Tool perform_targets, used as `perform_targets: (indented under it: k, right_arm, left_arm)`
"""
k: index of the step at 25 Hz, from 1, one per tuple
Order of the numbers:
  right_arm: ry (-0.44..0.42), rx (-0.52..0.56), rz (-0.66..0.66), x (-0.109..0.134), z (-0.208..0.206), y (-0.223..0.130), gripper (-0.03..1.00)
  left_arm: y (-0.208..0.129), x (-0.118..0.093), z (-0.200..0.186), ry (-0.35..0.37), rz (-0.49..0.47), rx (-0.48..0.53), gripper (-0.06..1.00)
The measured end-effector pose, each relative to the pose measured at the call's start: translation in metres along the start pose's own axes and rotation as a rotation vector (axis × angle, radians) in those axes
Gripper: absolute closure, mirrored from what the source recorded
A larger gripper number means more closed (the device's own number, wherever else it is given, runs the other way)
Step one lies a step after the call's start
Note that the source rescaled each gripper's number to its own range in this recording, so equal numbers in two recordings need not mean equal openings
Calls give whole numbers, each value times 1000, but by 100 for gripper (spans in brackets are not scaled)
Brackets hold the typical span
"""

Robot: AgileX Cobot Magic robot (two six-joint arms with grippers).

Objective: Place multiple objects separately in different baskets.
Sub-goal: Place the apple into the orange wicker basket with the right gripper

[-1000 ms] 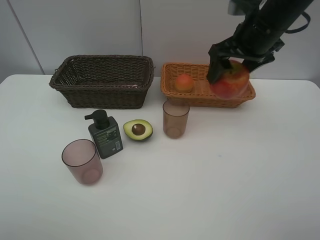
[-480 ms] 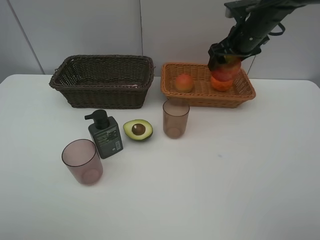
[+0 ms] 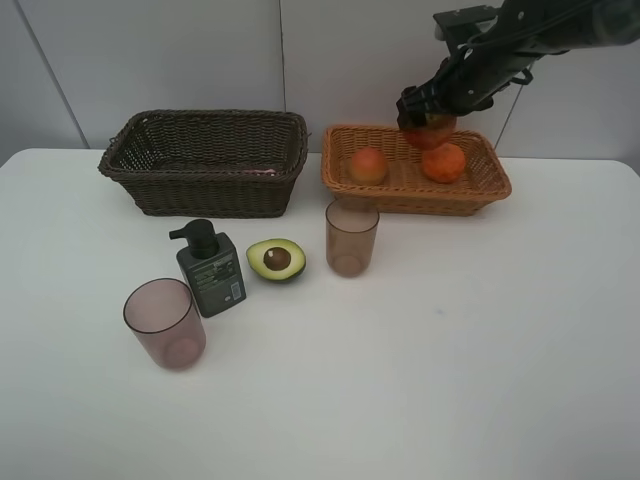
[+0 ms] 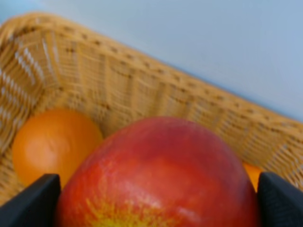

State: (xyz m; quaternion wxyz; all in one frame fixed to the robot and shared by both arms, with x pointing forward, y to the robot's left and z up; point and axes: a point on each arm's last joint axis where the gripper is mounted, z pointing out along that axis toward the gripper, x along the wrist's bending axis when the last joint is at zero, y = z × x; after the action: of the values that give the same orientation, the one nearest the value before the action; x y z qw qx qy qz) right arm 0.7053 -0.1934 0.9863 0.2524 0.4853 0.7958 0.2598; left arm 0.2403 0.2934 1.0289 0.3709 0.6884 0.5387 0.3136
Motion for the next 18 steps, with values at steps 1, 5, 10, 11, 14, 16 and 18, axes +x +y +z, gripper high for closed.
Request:
perform_targets:
  k: [1,5,10,11,14,16,18]
  right_arm:
    - [-1,-13,7,0,2,0,20]
    - [1,-50,38,1,10,1,20]
    - [5,-39,45,2,19,-5,20]
    - [6,-35,45,2,21,-6,20]
    - [4,-45,48,2,22,-6,20]
    - [1,-54,49,2,23,-5,20]
    - [0,-56,49,2,23,-5,20]
  left_arm:
    - [0,0,0,0,0,0,-3]
    - [0,0,0,0,0,0,-3]
    - [0,0,0,0,0,0,-3]
    - [0,0,0,0,0,0,-3]
    - [0,0,0,0,0,0,-3]
    - [0,0,0,0,0,0,-3]
    - [0,0,0,0,0,0,-3]
